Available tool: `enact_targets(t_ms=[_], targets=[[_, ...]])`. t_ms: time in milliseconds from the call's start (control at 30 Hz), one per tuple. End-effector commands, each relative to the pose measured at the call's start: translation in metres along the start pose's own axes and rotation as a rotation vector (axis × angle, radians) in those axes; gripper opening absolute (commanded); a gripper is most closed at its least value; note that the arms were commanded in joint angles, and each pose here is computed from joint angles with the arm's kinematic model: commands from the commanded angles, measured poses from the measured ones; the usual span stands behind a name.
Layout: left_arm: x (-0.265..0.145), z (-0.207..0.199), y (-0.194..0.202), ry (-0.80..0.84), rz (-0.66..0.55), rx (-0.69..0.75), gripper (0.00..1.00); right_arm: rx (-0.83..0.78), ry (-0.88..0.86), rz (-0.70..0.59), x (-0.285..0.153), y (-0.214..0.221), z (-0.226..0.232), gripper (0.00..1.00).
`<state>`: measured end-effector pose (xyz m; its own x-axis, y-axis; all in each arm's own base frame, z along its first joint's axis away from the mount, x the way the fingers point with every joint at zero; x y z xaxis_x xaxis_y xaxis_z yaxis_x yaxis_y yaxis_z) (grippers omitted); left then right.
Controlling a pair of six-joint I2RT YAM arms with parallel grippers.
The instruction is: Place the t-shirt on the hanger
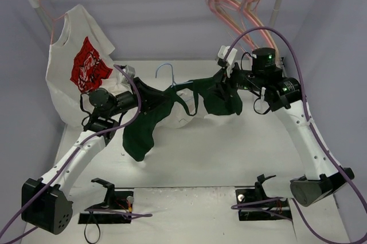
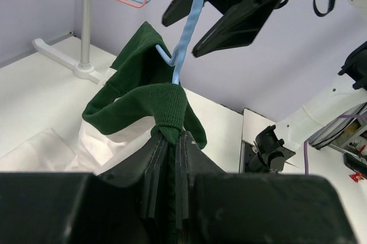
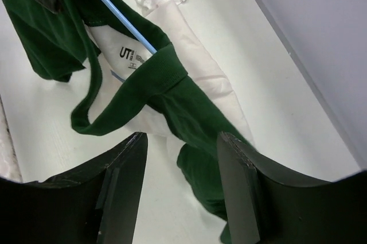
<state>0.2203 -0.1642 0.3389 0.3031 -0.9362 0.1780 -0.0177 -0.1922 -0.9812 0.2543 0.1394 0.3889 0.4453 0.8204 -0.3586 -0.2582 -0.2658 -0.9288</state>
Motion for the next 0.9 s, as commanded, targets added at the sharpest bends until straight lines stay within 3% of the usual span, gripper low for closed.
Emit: enact_targets(t_ms=[0,433,600,867], targets=[[0.000,-0.014,-0.035,0.062,-0.099,0.157,0.00,-0.132,-0.041,-0.019,0.012,-0.001,-0.009,0.53],[0.001,-0.014,-0.040,0.085,-0.057,0.167,0.00,-0.274,0.011,-0.059,0.010,-0.009,-0.017,0.53],[0.003,-0.014,-0.043,0.093,-0.061,0.173,0.00,-0.240,-0.067,-0.030,0.018,0.003,-0.014,0.52],[0.005,-0.016,-0.051,0.132,-0.056,0.171,0.00,-0.222,-0.126,-0.007,0.036,0.018,-0.012,0.43]])
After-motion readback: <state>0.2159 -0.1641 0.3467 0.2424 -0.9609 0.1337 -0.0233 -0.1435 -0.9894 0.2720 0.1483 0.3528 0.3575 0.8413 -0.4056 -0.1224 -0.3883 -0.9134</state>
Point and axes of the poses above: each gripper's point midway between its finger pads, its own x axis out along the fingers, its own z axis along the line the jaws close on, y = z × x, the point moved 9 cm from there along -x, back along the fingers, and after that the axes turned 15 degrees about x, right-handed, at the moved point
